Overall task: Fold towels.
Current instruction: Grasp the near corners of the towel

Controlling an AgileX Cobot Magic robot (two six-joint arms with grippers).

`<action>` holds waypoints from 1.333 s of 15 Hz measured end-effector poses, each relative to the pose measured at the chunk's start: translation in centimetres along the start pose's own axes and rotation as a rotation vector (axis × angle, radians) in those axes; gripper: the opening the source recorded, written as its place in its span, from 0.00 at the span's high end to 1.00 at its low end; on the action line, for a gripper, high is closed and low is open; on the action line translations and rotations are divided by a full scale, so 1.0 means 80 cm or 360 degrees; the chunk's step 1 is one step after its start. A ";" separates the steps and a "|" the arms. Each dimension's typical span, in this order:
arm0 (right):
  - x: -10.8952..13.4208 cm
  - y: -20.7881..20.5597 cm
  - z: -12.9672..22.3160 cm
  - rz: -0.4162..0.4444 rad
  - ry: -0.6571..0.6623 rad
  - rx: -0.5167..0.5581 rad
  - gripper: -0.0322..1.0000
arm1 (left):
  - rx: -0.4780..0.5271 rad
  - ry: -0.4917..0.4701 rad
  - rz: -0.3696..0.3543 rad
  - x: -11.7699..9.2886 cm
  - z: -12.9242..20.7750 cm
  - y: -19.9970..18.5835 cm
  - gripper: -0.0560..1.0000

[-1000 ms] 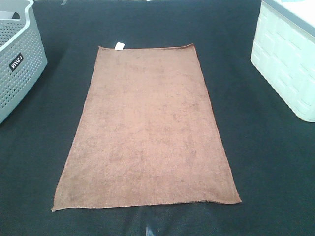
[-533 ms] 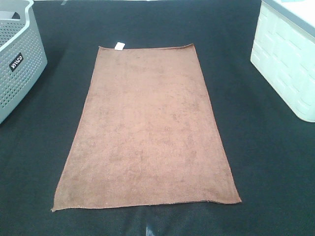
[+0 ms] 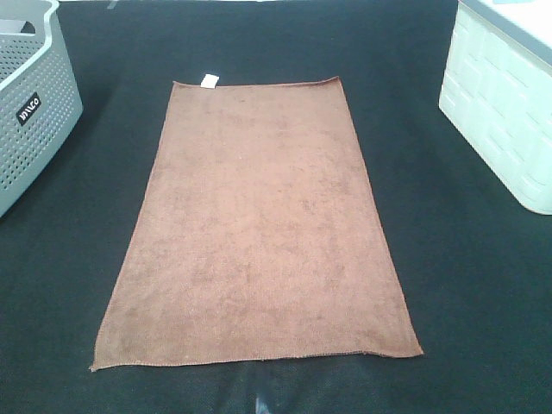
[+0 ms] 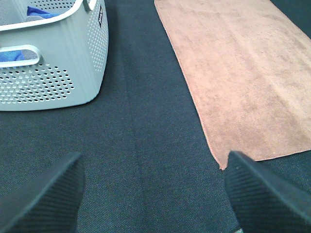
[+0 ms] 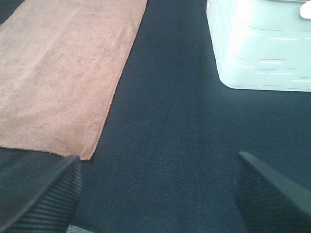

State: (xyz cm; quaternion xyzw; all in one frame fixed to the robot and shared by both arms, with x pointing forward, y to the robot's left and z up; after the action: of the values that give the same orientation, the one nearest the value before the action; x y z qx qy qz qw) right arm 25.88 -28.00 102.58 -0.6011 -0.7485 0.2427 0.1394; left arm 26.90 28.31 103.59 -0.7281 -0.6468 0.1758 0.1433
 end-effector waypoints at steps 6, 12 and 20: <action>0.000 0.000 0.000 0.0000 0.0000 0.0000 0.20 | 0.0000 0.0000 0.0000 0.000 0.000 0.000 0.23; -0.002 0.003 -0.002 0.0011 0.0165 0.0018 0.21 | -0.0033 -0.0017 -0.0001 0.000 -0.004 -0.002 0.23; -0.015 0.073 -0.067 -0.0094 0.0515 0.0441 0.23 | -0.0044 -0.0640 0.0235 -0.011 -0.077 0.084 0.23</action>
State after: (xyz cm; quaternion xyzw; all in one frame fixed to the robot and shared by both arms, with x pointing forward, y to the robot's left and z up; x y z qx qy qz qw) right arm 33.69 -27.20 104.09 -0.5851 -0.6932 0.2395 0.3461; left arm 35.55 26.76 106.25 -0.7258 -0.6095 0.3187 -0.0119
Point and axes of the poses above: a point on each arm's last joint axis where the gripper is mounted, y pointing out along that axis toward the gripper, x along the wrist's bending axis when the last joint is at zero, z = x × y, the point moved 4 cm from there along y, pointing out along that axis toward the gripper, and after that the axes turned 4 degrees about -y, right-handed, at the moved point
